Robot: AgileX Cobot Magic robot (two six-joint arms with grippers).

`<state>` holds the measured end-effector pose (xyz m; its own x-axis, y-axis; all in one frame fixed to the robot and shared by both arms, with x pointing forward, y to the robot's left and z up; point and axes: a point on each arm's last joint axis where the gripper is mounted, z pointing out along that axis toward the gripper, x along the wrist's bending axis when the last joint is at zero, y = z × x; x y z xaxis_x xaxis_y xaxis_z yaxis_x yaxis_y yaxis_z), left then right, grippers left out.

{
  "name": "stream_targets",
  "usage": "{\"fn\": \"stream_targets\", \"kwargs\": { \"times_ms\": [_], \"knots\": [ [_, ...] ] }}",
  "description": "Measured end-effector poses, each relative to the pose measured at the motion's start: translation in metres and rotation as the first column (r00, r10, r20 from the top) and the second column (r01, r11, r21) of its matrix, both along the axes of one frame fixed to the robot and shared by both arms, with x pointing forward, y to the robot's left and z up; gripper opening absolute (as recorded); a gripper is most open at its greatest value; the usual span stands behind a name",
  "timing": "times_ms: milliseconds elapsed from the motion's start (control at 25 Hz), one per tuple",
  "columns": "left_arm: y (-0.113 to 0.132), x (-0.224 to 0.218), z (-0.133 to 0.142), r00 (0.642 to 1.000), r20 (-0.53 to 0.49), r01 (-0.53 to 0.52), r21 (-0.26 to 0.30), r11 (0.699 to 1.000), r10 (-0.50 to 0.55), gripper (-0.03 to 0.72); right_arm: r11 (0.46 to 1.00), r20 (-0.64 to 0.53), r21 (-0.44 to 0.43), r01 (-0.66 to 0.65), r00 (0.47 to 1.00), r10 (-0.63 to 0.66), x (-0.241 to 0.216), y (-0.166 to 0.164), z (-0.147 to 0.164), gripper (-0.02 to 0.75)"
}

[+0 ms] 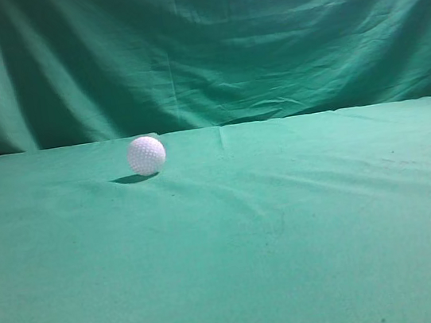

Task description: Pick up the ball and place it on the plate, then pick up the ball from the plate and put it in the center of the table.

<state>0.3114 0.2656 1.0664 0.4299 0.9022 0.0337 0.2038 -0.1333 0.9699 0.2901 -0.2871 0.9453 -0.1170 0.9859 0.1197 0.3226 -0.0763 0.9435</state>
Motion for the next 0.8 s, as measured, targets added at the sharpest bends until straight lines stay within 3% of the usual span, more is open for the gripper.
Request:
{"fn": "stream_targets", "kwargs": {
  "times_ms": [720, 800],
  "knots": [
    [0.0004, -0.0013, 0.0005, 1.000, 0.008, 0.000, 0.001, 1.000, 0.000, 0.000, 1.000, 0.000, -0.002, 0.000, 1.000, 0.000, 0.0000, -0.0001, -0.0001, 0.000],
    [0.0032, -0.0064, 0.0016, 0.999, 0.040, -0.013, 0.032, 0.999, 0.012, 0.000, 1.000, -0.002, -0.002, 0.000, 1.000, 0.000, -0.0001, 0.0000, -0.0002, 0.000]
  ]
}}
